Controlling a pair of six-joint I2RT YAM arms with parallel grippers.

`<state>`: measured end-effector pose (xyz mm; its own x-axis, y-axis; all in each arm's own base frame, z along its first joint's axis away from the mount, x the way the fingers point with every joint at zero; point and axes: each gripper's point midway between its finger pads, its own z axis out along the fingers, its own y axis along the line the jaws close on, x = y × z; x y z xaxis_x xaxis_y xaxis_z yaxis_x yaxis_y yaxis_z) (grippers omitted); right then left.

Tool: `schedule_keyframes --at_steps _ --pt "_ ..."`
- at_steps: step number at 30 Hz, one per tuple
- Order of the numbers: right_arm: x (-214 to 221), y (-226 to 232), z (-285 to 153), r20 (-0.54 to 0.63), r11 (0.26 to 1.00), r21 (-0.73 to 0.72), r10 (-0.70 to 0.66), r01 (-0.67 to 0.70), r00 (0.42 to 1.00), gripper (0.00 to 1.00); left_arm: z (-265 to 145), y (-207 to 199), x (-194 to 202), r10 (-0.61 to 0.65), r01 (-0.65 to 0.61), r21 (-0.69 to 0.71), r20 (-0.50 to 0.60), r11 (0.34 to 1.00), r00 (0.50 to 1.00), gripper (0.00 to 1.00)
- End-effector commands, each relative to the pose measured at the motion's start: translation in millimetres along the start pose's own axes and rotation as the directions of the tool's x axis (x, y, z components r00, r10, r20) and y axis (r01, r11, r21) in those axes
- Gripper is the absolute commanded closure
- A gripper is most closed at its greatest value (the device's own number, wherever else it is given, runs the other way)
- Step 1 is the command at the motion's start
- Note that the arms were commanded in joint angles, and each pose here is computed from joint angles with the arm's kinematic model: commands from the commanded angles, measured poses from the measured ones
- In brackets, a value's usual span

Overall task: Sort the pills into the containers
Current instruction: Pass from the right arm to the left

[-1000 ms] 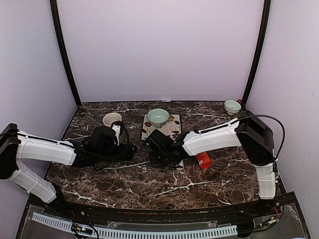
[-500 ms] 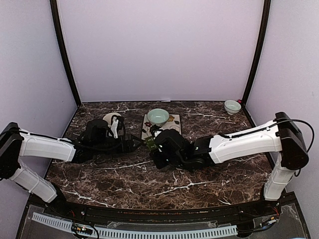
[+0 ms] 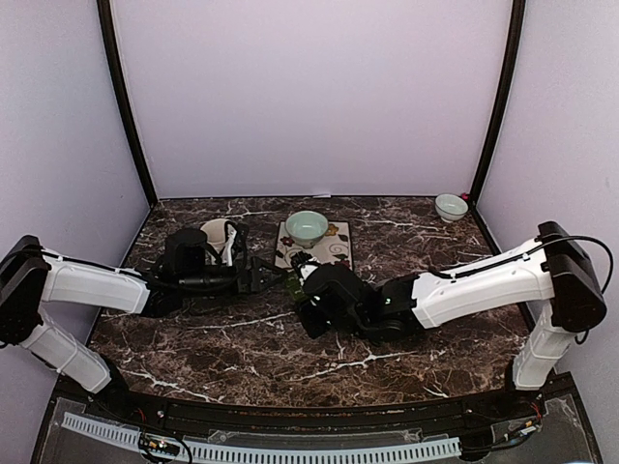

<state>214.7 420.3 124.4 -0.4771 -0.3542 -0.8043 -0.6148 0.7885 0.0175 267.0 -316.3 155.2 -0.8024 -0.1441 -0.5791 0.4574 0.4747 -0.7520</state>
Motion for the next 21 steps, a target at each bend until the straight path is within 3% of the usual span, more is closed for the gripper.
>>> schedule_keyframes --at_steps 1,10,15,21 --pt "-30.5 11.4 -15.3 0.103 0.999 -0.033 0.025 -0.021 0.994 0.63 0.5 -9.2 1.0 -0.01 0.011 0.053 -0.008 0.999 1.0 0.07" --pt "-36.7 27.7 -13.1 0.112 0.998 -0.066 0.011 -0.003 0.994 0.63 6.4 -6.5 -0.1 -0.03 0.03 0.061 -0.001 0.998 1.0 0.14" --pt "-48.2 35.7 -13.9 0.13 0.996 -0.089 0.021 -0.01 0.991 0.62 8.7 -8.8 -1.3 -0.038 0.038 0.085 0.005 0.996 0.999 0.26" --pt "-48.0 41.1 -9.3 0.128 0.995 -0.103 0.021 -0.008 0.992 0.62 10.5 -14.5 -3.0 -0.052 0.05 0.124 0.009 0.991 0.999 0.49"
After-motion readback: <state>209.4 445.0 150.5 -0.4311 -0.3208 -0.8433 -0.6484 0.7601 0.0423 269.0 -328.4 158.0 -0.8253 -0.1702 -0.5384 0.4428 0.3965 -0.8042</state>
